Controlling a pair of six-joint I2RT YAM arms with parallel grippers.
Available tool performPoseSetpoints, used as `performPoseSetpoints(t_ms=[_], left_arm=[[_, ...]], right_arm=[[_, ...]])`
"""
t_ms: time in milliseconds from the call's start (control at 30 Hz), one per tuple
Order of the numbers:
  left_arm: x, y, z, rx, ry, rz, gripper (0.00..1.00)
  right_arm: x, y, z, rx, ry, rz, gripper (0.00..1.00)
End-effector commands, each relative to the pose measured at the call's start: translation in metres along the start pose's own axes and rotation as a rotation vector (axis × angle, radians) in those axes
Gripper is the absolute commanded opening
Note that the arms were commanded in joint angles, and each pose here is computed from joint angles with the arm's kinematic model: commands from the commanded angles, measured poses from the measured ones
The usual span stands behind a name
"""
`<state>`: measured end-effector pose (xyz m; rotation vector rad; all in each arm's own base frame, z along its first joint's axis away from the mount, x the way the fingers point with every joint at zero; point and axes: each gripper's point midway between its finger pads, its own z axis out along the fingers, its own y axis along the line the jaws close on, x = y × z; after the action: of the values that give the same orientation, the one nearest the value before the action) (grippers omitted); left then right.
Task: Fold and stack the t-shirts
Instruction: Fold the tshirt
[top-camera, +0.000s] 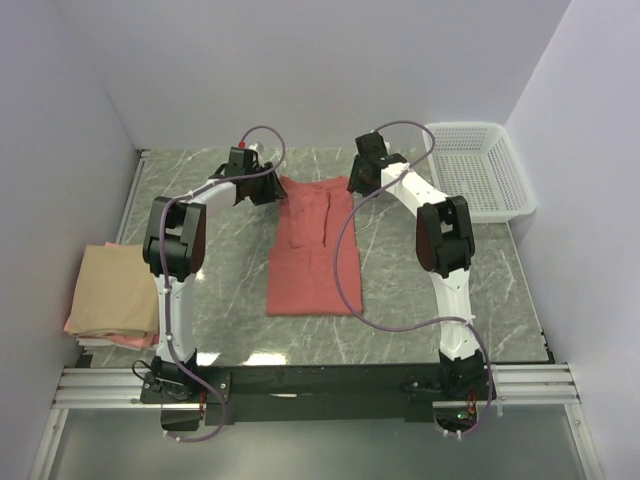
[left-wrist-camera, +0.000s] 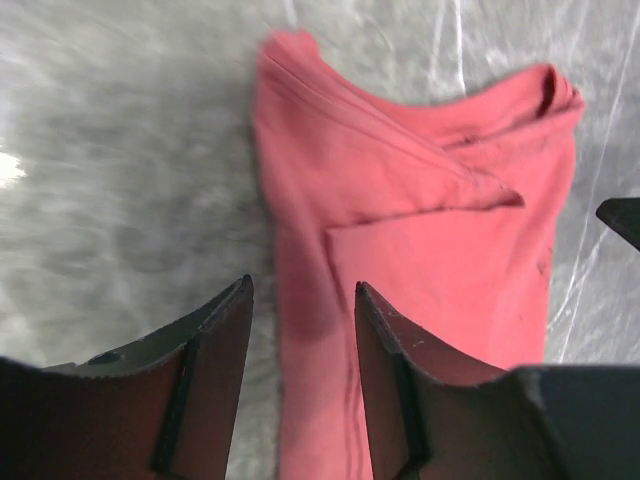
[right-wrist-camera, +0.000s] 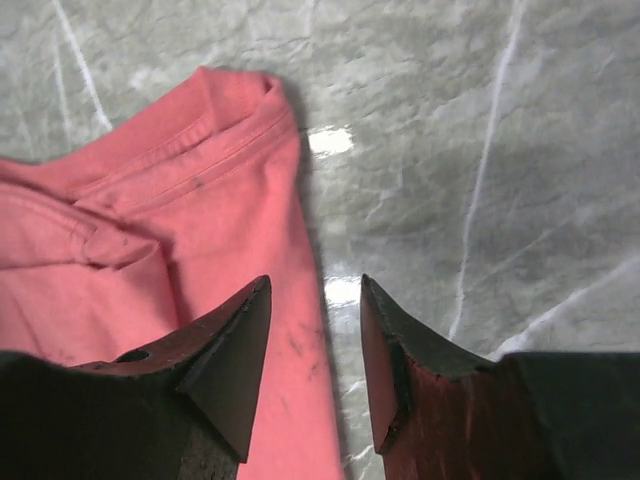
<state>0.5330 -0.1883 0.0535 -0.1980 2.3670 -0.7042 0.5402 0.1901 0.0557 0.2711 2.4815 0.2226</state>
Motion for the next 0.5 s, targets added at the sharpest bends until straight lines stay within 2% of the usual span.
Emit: performPoseSetpoints(t_ms=[0,133,233,267,367,467], left_arm=[[-0.015,-0.023,-0.012,0.046,-0.048,0.032,0.50],[-0.009,-0.020,-0.005,0.006,-0.029,0.049,0.44],[-0.002,-0.012,0.001,-0.061,-0.005,0.068,0.34],[0.000,-0.012,0.003,-0.075,0.000,0.075,0.24],[0.002,-0.005,0.004,-0.121,0.009,0.080,0.09],[0.001,-0.001,0.005,-0.140,0.005,0.081,0.06]], right_arm=[[-0.009,0.020,-0.024,-0.048,-0.044,-0.012,0.48],[0.009,0.027,-0.017,-0.053,-0.014,-0.033,0.47],[0.020,0.024,-0.012,-0.016,0.012,-0.043,0.47],[0.022,0.025,-0.011,-0.015,0.015,-0.040,0.47],[0.027,0.020,-0.008,0.008,0.029,-0.036,0.45],[0.029,0.012,-0.006,0.049,0.036,-0.040,0.39]])
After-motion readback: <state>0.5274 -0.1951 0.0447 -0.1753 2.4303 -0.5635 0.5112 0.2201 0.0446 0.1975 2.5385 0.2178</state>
